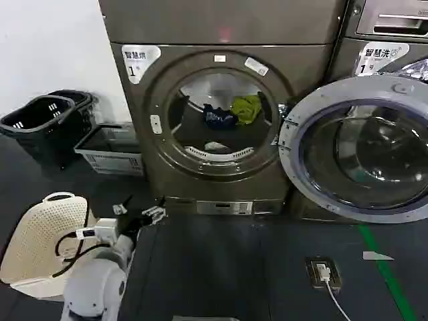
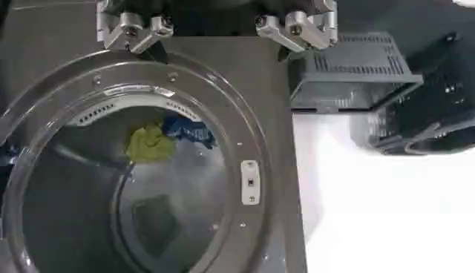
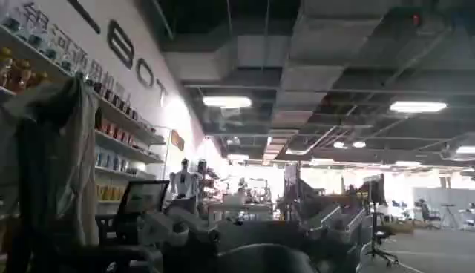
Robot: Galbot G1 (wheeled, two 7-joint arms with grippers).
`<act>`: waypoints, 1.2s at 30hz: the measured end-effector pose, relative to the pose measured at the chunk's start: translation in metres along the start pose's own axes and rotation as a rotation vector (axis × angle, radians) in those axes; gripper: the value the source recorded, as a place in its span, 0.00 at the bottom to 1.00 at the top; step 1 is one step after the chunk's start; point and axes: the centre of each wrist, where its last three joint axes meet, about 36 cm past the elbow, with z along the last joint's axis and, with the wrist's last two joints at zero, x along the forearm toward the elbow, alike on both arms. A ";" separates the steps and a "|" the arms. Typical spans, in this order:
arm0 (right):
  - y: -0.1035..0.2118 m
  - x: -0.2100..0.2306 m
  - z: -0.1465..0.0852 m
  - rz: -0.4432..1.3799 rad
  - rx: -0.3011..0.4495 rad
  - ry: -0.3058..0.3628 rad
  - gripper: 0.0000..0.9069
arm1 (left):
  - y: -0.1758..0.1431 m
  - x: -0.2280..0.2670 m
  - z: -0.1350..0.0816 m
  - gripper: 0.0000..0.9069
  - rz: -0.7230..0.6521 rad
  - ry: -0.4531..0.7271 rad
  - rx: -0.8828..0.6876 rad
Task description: Grasp the clothes from the dryer.
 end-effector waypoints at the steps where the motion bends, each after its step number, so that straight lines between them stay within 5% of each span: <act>1: 0.000 0.000 0.001 0.001 -0.003 -0.006 1.00 | 0.000 0.000 0.000 1.00 -0.001 -0.001 -0.001; 36: -0.004 0.002 0.013 0.025 -0.038 -0.060 1.00 | -0.001 0.002 0.000 1.00 0.002 0.002 -0.020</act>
